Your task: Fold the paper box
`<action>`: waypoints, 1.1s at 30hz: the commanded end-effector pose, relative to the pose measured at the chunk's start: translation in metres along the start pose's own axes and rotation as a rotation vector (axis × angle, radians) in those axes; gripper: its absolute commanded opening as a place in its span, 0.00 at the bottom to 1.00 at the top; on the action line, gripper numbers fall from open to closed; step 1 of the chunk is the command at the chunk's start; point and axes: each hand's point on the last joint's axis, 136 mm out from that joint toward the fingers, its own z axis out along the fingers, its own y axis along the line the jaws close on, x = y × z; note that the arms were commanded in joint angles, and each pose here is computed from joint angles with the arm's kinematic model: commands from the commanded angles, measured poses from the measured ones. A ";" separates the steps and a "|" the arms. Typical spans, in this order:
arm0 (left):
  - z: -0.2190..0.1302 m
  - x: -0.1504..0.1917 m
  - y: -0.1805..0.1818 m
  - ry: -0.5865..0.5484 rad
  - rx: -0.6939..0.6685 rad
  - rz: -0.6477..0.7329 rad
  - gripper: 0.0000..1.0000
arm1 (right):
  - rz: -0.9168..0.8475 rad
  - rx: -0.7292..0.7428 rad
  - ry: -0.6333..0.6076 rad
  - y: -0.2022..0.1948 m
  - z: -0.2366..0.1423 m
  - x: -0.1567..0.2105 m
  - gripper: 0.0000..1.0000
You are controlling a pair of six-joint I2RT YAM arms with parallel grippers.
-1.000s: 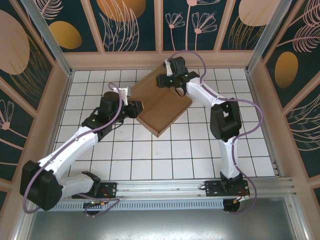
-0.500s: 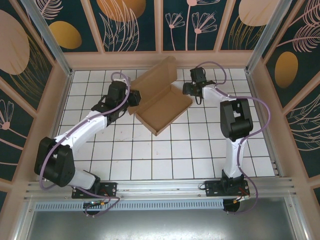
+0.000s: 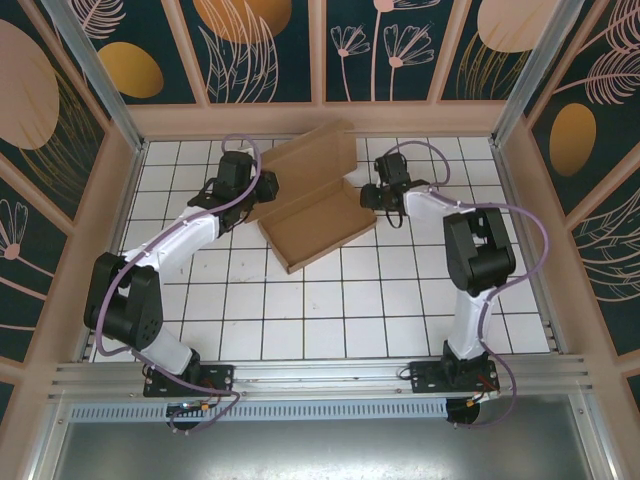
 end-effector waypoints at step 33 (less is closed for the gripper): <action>0.003 -0.006 0.001 -0.002 0.062 -0.003 0.29 | -0.776 -0.731 -0.508 0.086 -0.079 -0.062 0.66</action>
